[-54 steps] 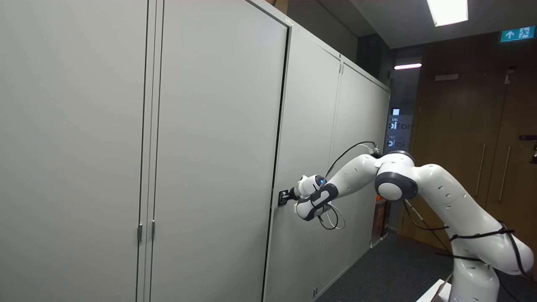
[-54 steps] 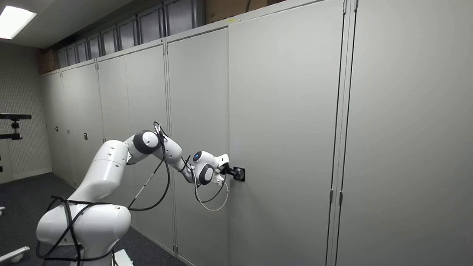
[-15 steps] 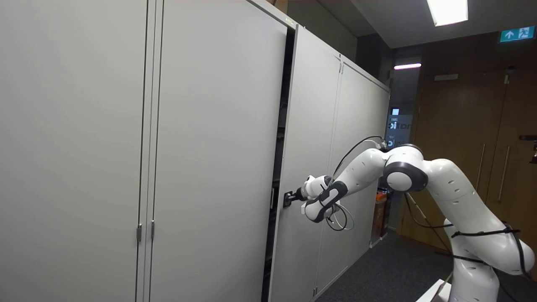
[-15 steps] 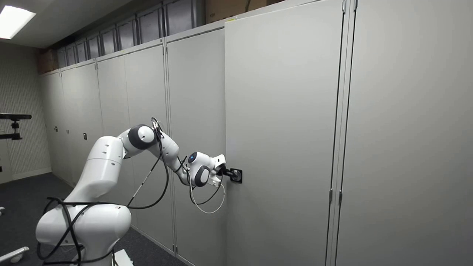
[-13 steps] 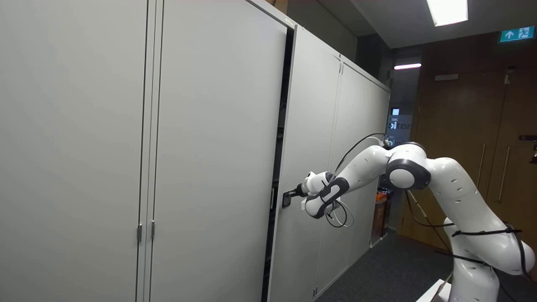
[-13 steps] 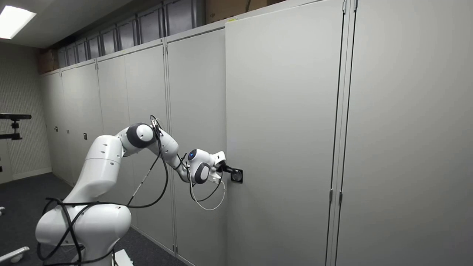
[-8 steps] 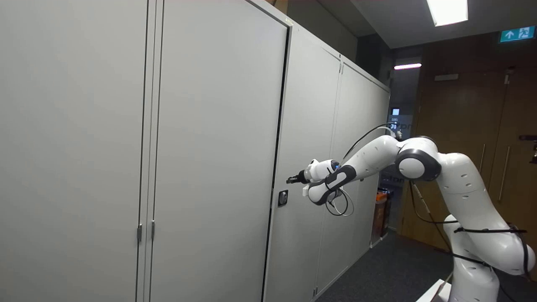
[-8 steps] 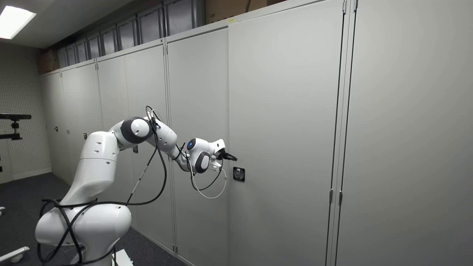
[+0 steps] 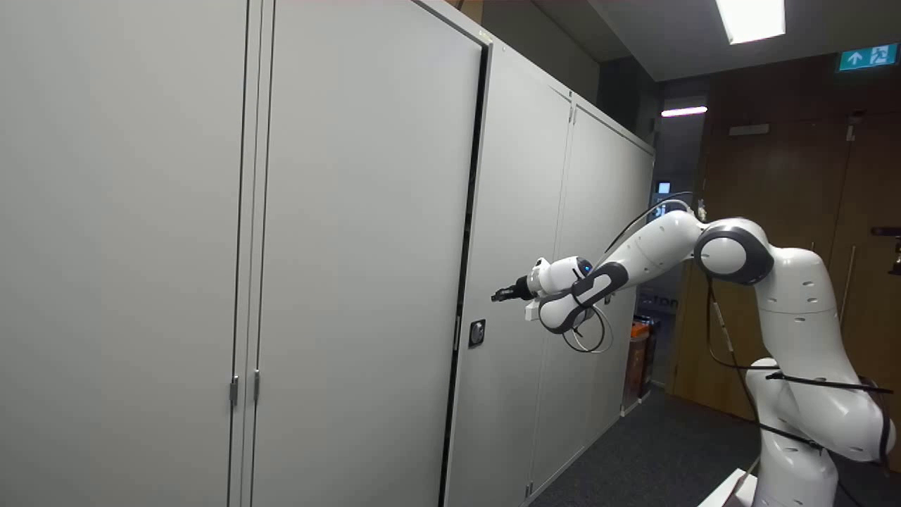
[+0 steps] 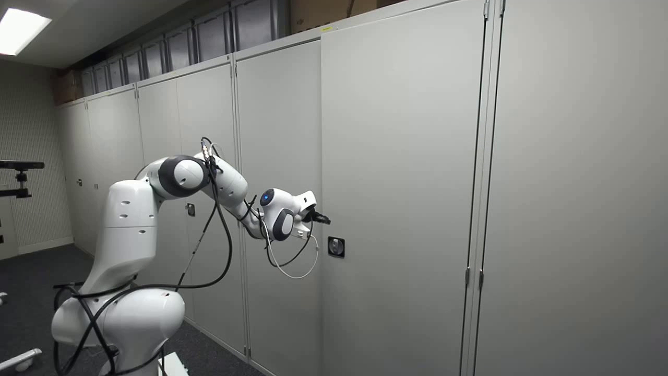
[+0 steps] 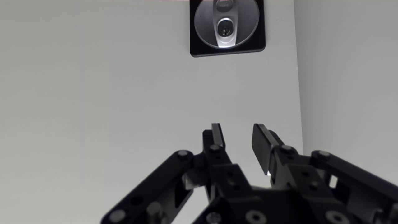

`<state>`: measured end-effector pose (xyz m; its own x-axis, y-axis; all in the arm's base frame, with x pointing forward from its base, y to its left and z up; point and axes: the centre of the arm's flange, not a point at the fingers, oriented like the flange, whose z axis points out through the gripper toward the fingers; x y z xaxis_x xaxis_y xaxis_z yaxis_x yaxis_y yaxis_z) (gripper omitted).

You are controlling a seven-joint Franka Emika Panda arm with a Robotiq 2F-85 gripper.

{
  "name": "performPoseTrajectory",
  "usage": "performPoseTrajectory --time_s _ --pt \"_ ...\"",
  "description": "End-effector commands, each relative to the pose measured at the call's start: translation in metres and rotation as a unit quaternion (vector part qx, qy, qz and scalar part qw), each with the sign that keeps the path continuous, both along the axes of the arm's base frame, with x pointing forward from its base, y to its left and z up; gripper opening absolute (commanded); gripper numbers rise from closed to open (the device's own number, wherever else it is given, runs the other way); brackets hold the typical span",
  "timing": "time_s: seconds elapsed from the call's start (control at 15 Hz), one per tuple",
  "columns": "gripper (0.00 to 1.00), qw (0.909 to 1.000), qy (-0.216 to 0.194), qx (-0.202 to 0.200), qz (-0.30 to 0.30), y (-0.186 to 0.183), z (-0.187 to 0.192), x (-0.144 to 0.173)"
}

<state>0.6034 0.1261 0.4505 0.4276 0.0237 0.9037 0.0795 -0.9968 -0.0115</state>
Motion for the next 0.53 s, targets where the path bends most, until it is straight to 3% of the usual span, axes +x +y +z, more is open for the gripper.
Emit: performPoseTrajectory --time_s 0.0,0.27,0.33,0.4,0.47 --pt "0.1 0.9996 0.016 0.008 0.023 -0.034 -0.032 -0.048" --pt "0.1 0.9991 0.035 -0.007 0.022 -0.026 -0.046 -0.056" --pt "0.28 0.9989 0.039 -0.012 0.022 -0.023 -0.048 -0.056" --pt "0.57 0.9988 0.042 -0.016 0.022 -0.019 -0.053 -0.055" --pt "0.54 0.9985 0.045 -0.022 0.024 -0.014 -0.054 -0.055"
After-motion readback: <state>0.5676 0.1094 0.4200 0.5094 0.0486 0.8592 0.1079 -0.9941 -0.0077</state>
